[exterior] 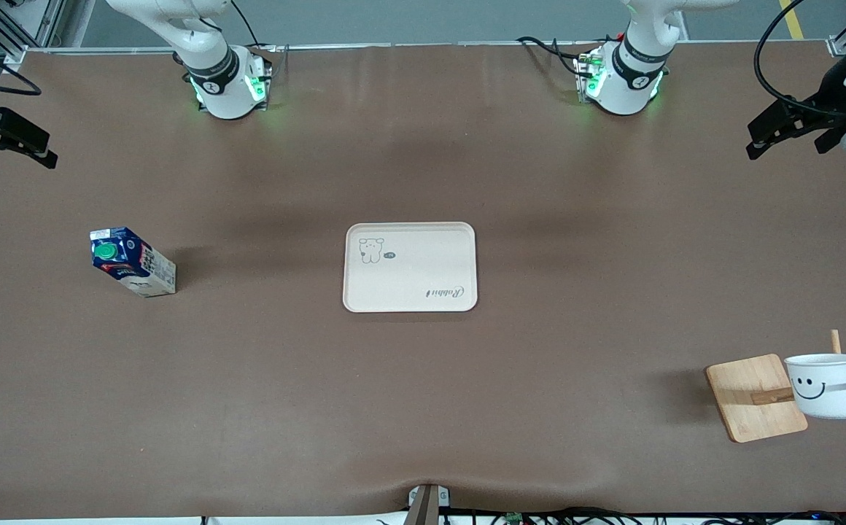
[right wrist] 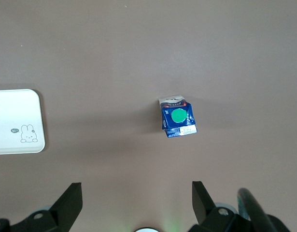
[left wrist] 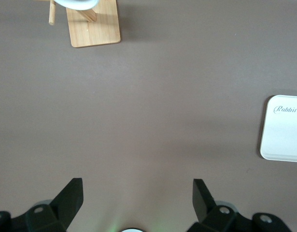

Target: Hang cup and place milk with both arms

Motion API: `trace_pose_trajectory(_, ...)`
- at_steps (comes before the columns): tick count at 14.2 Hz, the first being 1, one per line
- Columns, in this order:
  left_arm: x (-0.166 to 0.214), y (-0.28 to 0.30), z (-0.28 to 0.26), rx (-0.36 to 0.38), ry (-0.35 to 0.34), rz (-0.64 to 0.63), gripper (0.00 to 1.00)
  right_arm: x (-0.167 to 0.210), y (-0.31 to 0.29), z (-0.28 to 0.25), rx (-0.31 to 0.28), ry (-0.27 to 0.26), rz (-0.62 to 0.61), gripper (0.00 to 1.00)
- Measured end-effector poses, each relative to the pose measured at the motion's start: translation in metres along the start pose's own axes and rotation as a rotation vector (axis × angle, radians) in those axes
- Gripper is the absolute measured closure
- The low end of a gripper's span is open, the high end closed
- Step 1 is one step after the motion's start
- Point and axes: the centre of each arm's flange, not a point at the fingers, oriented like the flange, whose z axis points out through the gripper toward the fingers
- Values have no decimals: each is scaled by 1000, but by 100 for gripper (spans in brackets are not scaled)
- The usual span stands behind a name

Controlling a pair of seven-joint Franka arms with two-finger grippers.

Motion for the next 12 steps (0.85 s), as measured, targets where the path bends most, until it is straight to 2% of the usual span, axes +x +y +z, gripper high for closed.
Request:
trace_pose_trajectory(3,1,4,3,-32,-6,3,0,0,0,0,0,-1,1,0)
trace_pose_trajectory(12,12,-4,8,-36,-2,-15,0,2,0,-1,0,17,0,0)
